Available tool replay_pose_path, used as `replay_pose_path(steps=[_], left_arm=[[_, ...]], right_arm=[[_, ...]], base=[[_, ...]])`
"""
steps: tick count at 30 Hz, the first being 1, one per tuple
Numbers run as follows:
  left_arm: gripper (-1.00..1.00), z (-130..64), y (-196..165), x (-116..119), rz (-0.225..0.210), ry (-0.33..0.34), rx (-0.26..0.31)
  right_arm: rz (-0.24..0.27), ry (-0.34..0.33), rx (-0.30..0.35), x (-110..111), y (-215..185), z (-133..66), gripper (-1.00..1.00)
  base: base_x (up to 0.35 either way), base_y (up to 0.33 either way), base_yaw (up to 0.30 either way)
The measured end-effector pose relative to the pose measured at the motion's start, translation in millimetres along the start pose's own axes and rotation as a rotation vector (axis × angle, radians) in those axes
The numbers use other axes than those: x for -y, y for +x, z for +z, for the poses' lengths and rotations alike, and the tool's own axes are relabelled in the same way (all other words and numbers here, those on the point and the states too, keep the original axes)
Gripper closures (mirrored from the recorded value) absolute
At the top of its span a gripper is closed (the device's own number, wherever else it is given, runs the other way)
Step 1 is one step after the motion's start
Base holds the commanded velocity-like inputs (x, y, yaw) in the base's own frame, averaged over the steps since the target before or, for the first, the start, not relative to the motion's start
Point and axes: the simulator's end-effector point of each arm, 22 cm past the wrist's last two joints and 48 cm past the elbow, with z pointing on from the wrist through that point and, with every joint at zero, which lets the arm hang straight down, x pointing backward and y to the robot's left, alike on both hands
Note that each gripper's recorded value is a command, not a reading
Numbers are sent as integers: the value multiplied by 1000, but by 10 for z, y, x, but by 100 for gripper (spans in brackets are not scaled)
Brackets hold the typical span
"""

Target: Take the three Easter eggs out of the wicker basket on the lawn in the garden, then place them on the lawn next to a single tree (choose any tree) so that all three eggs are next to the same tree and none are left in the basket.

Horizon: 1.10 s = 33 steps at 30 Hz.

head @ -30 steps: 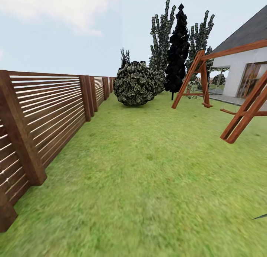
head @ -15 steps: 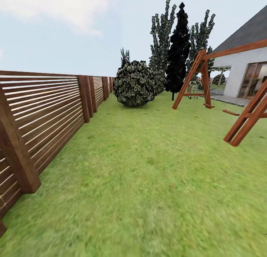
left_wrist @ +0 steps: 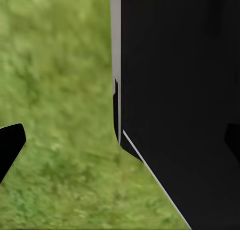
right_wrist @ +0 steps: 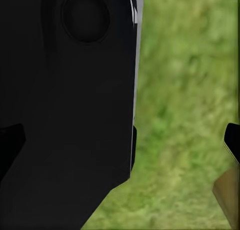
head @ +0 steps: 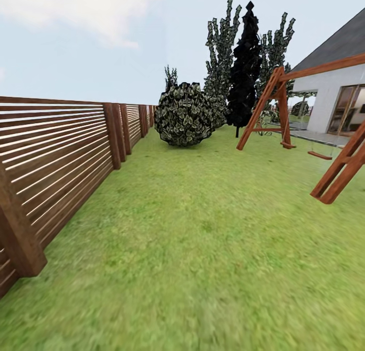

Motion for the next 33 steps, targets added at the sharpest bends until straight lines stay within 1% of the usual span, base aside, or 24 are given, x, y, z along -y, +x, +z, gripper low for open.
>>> replay_pose_path(steps=[21, 27, 33], left_arm=[[-100, 0, 0, 0, 0, 0, 0], [-100, 0, -1, 0, 0, 0, 0], [-100, 0, 0, 0, 0, 0, 0]], right_arm=[[1, 0, 0, 0, 1, 0, -100], [3, 0, 0, 0, 2, 0, -100], [3, 0, 0, 1, 1, 0, -100]], base=[[318, 0, -1], [318, 0, -182], [318, 0, -28]])
